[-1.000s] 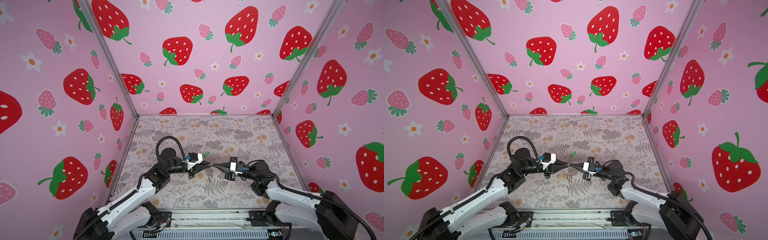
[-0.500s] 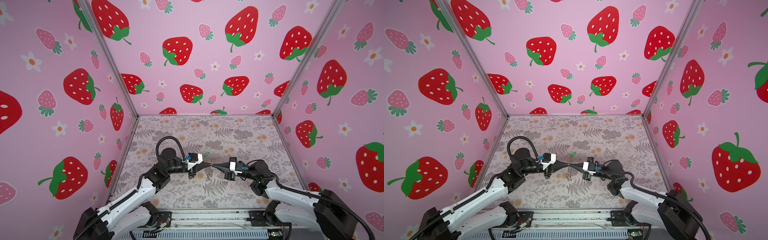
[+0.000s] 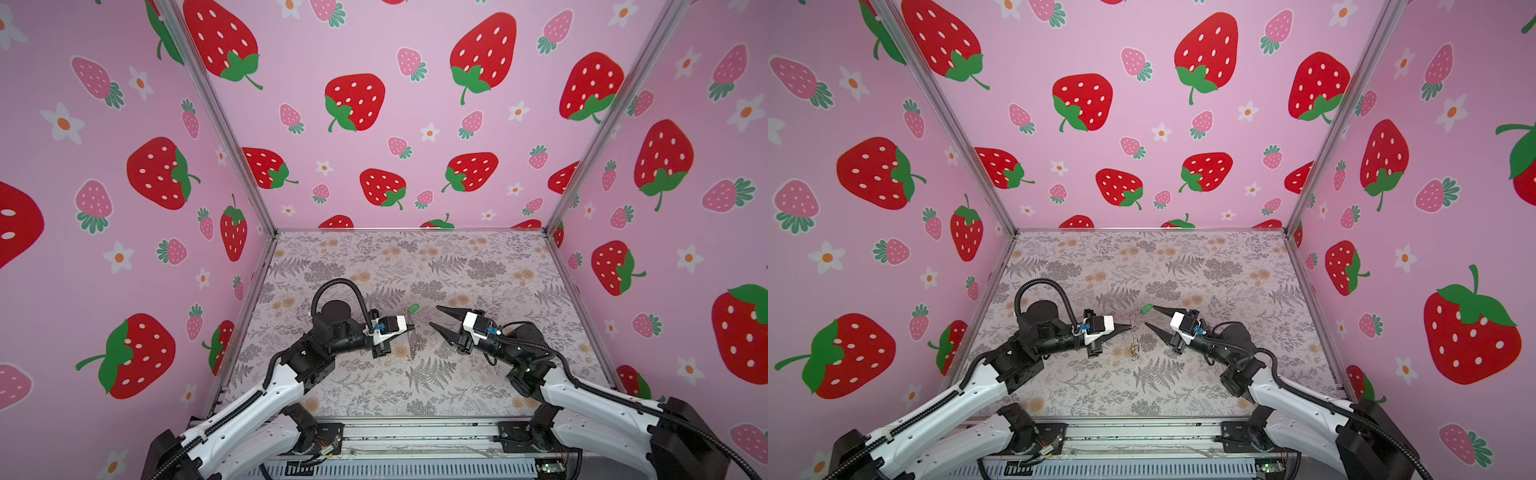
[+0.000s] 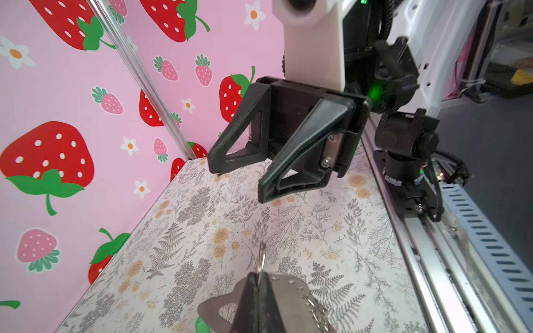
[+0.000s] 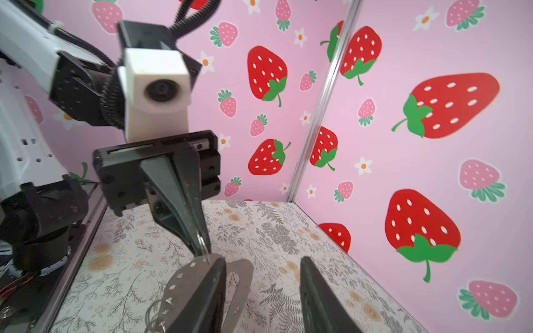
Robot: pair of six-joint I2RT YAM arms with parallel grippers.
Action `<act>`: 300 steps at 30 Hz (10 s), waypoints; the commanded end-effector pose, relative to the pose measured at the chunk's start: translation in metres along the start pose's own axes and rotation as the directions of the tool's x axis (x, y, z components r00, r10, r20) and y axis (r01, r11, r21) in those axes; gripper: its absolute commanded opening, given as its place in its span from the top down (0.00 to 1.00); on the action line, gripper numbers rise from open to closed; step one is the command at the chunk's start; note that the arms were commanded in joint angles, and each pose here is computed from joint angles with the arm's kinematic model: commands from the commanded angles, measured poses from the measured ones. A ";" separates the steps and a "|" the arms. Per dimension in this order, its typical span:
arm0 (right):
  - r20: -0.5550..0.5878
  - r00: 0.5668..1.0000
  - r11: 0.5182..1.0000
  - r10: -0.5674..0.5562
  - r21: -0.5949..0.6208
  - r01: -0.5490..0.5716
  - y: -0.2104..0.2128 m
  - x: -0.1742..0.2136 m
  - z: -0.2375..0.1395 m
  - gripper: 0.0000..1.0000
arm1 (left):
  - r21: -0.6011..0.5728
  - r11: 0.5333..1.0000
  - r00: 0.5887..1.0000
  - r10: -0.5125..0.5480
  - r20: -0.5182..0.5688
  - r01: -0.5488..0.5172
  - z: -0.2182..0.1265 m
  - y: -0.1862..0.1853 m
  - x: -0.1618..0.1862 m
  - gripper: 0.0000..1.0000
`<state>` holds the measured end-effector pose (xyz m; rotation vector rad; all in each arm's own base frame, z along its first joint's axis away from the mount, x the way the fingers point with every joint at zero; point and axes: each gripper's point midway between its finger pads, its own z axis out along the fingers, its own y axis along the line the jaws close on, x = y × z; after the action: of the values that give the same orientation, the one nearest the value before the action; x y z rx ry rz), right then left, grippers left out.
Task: Put the keys on the keyring
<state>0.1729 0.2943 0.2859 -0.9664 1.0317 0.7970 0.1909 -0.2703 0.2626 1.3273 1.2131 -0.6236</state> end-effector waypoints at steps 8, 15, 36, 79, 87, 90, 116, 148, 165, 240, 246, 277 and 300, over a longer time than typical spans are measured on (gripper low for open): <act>-0.379 0.872 0.926 0.311 0.326 -0.189 -0.064 0.085 0.029 0.56 | -0.095 0.980 0.962 0.147 -0.231 -0.173 -0.024 0.012 0.033 1.00; -0.526 0.718 0.879 0.456 0.394 -0.270 -0.076 0.154 0.057 0.56 | -0.186 0.983 0.964 -0.047 -0.261 -0.003 -0.052 0.030 0.058 1.00; -0.801 0.484 0.925 0.352 0.220 -0.308 -0.051 0.281 0.076 0.71 | -0.278 0.951 0.948 -0.208 -0.240 0.138 -0.067 0.051 0.078 1.00; -0.839 0.452 0.927 0.301 0.147 -0.344 -0.045 0.273 0.077 1.00 | -0.255 0.954 0.949 -0.216 -0.230 0.156 -0.061 0.048 0.084 1.00; -0.638 0.710 0.939 0.299 0.064 -0.338 -0.049 0.189 0.088 1.00 | -0.184 0.971 0.966 -0.189 -0.179 0.156 -0.057 0.039 0.071 1.00; -0.510 0.816 0.951 0.274 0.017 -0.308 -0.046 0.150 0.083 1.00 | -0.154 0.977 0.972 -0.173 -0.157 0.149 -0.055 0.036 0.063 1.00; -0.095 0.946 0.916 0.309 -0.237 -0.323 0.003 0.000 0.037 1.00 | -0.192 0.874 0.846 0.343 -0.409 -0.447 -0.013 0.044 0.023 1.00; -0.270 0.831 0.807 0.486 -0.227 -0.545 0.031 0.006 0.035 1.00 | -0.048 0.850 0.819 0.487 -0.303 -0.524 0.005 0.021 0.000 1.00; -0.308 0.804 0.792 0.509 -0.197 -0.578 0.031 0.014 0.036 1.00 | -0.057 0.837 0.794 0.493 -0.355 -0.545 0.006 0.025 0.002 1.00; -0.408 0.718 0.780 0.564 -0.022 -0.625 0.023 0.055 0.031 1.00 | -0.113 0.852 0.826 0.452 -0.336 -0.511 0.003 0.030 -0.014 1.00; -0.393 0.737 0.783 0.550 -0.064 -0.619 0.026 0.048 0.032 0.97 | -0.083 0.931 0.918 0.331 -0.218 -0.355 0.001 0.021 -0.013 1.00; -0.284 0.884 0.909 0.372 -0.082 -0.409 0.002 0.015 0.012 0.61 | 0.025 0.999 0.999 0.020 0.041 -0.021 0.002 0.015 -0.018 1.00; -0.164 0.986 0.953 -0.021 -0.302 -0.030 0.024 -0.011 0.009 0.78 | 0.187 0.973 0.977 -0.161 0.139 0.133 0.013 0.019 -0.035 1.00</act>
<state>0.1589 0.3073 0.2776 -1.2710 1.1786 0.9229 0.2026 -0.2855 0.2667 1.3201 1.2613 -0.9280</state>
